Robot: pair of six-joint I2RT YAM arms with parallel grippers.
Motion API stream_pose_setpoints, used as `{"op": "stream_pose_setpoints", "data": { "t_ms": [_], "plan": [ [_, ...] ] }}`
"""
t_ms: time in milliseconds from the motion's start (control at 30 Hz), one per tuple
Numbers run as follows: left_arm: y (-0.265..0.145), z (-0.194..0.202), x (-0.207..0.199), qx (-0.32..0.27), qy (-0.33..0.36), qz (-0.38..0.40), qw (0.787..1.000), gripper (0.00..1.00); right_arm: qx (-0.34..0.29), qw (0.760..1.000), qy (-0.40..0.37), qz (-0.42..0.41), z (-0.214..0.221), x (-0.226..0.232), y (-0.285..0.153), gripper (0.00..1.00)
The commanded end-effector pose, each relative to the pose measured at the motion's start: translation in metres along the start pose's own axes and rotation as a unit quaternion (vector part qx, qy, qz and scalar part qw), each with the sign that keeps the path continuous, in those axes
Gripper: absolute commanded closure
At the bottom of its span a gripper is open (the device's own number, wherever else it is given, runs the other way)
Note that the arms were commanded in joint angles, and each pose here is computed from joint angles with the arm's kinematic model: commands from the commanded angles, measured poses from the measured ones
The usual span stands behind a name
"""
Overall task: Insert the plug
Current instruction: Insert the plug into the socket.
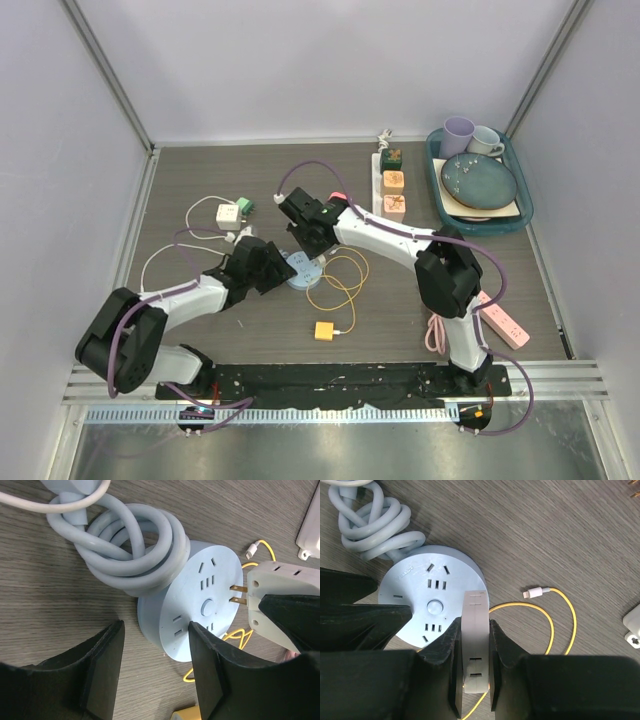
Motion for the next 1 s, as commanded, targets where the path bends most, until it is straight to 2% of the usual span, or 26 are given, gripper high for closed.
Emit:
{"op": "stream_pose_setpoints", "data": {
  "t_ms": [0,467,967],
  "plan": [
    [0.002,-0.005,-0.021,0.001,-0.011,0.04,0.999,0.43,-0.004,1.0,0.003,-0.02,-0.002,0.015,0.003,0.99],
    [0.007,0.001,-0.012,0.005,-0.029,0.03,0.999,0.56,0.029,0.999,0.016,-0.007,0.027,0.002,0.02,0.99],
    [0.005,0.001,-0.012,0.004,-0.031,0.03,0.999,0.59,0.081,0.997,0.004,0.007,0.072,-0.005,0.048,0.99]
  ]
}}
Point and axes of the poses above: each gripper's point midway between its finger pads, its own y axis out along the fingers, its own x axis along the line the jaws close on, z = x × y, the point moved 5 cm from there along -y, back along the fingers, and after that the axes turned 4 degrees about -y, right-handed, at the moved point
